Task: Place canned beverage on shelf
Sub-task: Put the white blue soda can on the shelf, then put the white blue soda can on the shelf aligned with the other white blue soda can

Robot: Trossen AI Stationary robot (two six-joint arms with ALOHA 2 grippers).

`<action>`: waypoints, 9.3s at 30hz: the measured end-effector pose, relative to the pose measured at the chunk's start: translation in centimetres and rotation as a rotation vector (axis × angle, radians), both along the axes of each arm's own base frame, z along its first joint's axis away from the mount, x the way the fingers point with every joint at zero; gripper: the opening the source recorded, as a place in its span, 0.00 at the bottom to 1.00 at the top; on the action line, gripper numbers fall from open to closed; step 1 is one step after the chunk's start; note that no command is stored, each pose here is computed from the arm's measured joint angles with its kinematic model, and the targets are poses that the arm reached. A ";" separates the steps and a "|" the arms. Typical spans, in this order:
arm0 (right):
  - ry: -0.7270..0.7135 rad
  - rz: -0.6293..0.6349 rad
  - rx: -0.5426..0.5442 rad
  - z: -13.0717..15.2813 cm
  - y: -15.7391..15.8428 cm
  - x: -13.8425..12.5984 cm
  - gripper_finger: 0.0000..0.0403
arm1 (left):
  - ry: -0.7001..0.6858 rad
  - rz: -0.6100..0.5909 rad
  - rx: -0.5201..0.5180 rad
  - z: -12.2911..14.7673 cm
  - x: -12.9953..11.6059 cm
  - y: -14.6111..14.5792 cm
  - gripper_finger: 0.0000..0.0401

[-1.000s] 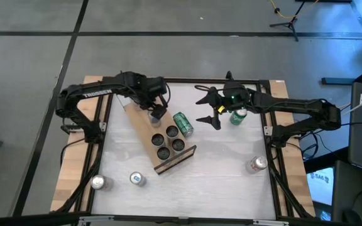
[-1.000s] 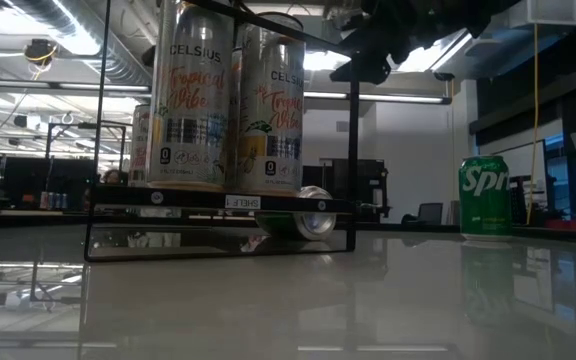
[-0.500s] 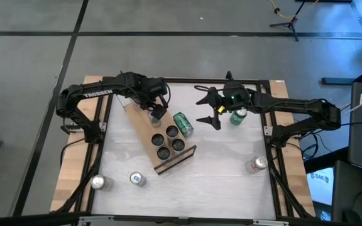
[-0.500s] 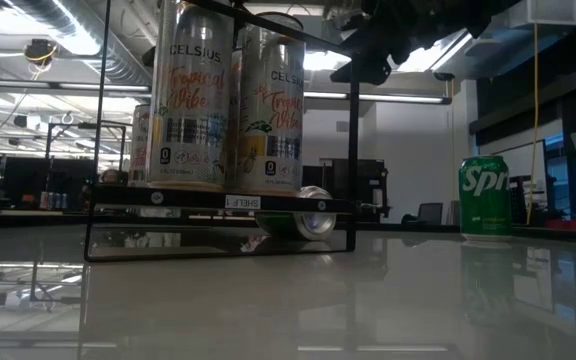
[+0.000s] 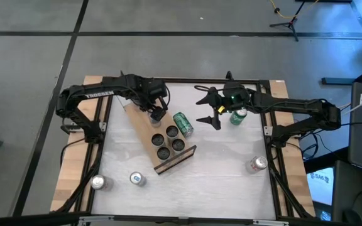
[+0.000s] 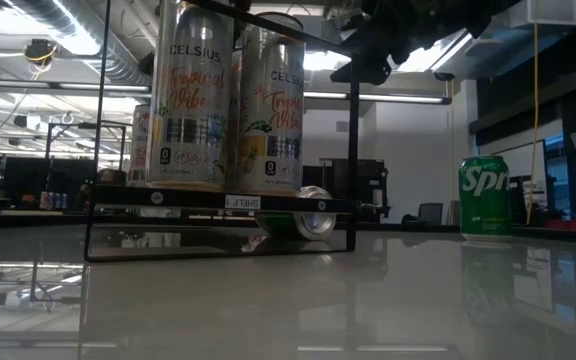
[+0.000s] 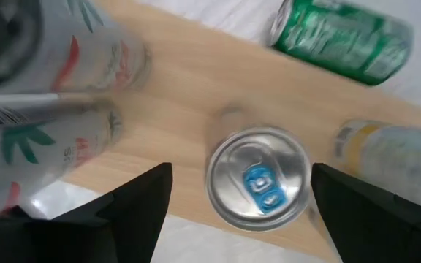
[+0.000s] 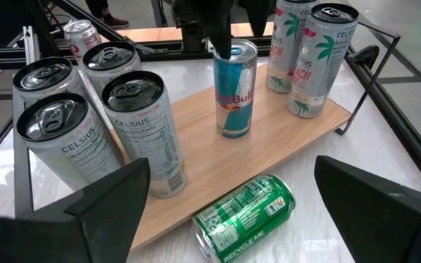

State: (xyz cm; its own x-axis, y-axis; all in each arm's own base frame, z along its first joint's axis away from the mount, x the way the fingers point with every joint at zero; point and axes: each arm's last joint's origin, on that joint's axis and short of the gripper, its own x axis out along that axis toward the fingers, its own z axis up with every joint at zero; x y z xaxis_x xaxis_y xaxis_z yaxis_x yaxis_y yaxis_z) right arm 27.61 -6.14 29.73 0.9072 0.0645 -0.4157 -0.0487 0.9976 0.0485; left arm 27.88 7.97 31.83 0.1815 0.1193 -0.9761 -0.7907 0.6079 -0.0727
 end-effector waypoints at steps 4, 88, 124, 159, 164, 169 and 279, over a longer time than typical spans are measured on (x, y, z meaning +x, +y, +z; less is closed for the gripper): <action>0.000 0.000 0.000 0.0 0.0 0.0 0.94 | -0.022 -0.008 -0.034 -0.9 0.2 -0.1 0.79; -0.001 0.000 0.000 0.0 0.0 0.0 0.94 | 0.013 -0.181 0.085 -1.5 -0.2 0.2 0.54; -0.001 -0.001 -0.001 0.0 0.0 0.0 0.94 | 0.029 -0.319 0.161 -1.4 -1.3 4.2 0.55; -0.001 -0.001 0.000 0.0 0.0 0.0 0.94 | 0.039 -0.314 0.175 -1.4 -1.3 4.2 0.61; -0.001 -0.001 -0.001 0.0 0.0 0.0 0.94 | 0.043 -0.312 0.179 -1.5 -1.3 4.2 0.69; -0.001 0.000 -0.001 0.0 0.0 0.0 0.94 | 0.042 -0.313 0.178 -1.5 -1.3 4.2 0.72; 0.049 -0.001 0.013 -0.4 0.0 -0.2 0.94 | -0.238 -0.366 -0.084 3.7 -6.7 -25.9 0.88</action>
